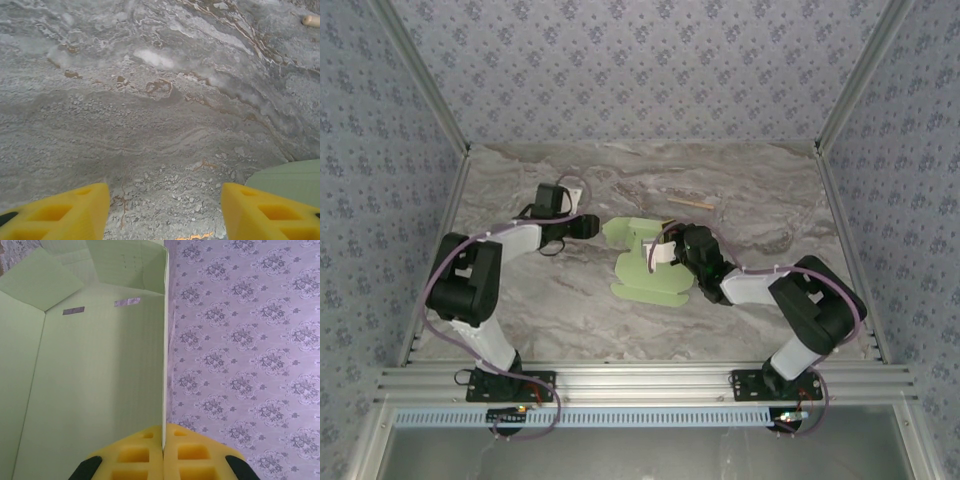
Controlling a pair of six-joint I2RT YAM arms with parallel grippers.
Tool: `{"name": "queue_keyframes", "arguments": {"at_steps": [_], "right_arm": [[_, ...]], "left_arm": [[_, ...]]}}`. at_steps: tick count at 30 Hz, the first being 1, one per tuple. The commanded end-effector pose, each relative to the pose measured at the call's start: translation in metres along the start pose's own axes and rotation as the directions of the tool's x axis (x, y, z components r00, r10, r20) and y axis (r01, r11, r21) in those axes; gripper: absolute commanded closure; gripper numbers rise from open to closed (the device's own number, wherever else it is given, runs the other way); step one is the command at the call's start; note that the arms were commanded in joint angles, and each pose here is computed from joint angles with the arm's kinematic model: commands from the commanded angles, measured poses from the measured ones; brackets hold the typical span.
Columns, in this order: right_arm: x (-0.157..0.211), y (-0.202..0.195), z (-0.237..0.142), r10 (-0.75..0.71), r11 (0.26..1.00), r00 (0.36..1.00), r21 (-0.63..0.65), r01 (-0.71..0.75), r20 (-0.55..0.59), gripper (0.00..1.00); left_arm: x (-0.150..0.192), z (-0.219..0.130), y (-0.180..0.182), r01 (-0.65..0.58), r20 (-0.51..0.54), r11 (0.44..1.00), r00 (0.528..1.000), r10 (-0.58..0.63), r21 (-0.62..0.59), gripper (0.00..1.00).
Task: Fold the paper box
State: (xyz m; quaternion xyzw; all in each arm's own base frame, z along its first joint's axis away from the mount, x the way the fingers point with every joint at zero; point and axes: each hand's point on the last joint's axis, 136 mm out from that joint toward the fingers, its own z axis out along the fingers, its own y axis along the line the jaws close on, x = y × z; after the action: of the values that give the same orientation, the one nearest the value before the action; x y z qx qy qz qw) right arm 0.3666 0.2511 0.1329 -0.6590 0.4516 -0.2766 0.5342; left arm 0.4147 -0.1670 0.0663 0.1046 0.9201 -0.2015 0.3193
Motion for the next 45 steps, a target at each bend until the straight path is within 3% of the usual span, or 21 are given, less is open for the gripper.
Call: {"name": "queue_keyframes", "arguments": {"at_steps": [1,11,18,25,32,45], "right_arm": [[0.007,0.006,0.001,-0.019,1.0,1.0,0.01,0.019,-0.013,1.0],[0.008,0.005,0.002,-0.016,1.0,1.0,0.016,0.016,-0.013,1.0],[0.01,0.004,0.002,0.004,1.0,1.0,0.009,-0.004,-0.011,1.0],[0.012,0.008,0.002,-0.001,1.0,1.0,0.001,0.001,-0.016,1.0],[0.012,0.007,0.003,-0.01,1.0,1.0,0.008,0.01,-0.018,1.0],[0.011,-0.001,0.002,0.018,1.0,1.0,0.014,-0.018,-0.009,1.0]], "left_arm": [[-0.004,0.004,-0.008,-0.045,-0.009,0.998,0.999,0.046,0.054,0.41],[0.0,0.013,-0.031,-0.106,-0.002,0.974,0.994,0.108,0.2,0.46],[0.0,0.003,-0.064,-0.209,0.096,0.916,0.978,0.187,0.344,0.46],[0.009,0.003,-0.09,-0.3,0.12,0.861,0.954,0.274,0.411,0.47],[0.009,-0.004,-0.099,-0.328,0.15,0.83,0.945,0.292,0.451,0.47],[0.003,-0.009,-0.097,-0.326,0.141,0.829,0.945,0.294,0.454,0.46]]}}
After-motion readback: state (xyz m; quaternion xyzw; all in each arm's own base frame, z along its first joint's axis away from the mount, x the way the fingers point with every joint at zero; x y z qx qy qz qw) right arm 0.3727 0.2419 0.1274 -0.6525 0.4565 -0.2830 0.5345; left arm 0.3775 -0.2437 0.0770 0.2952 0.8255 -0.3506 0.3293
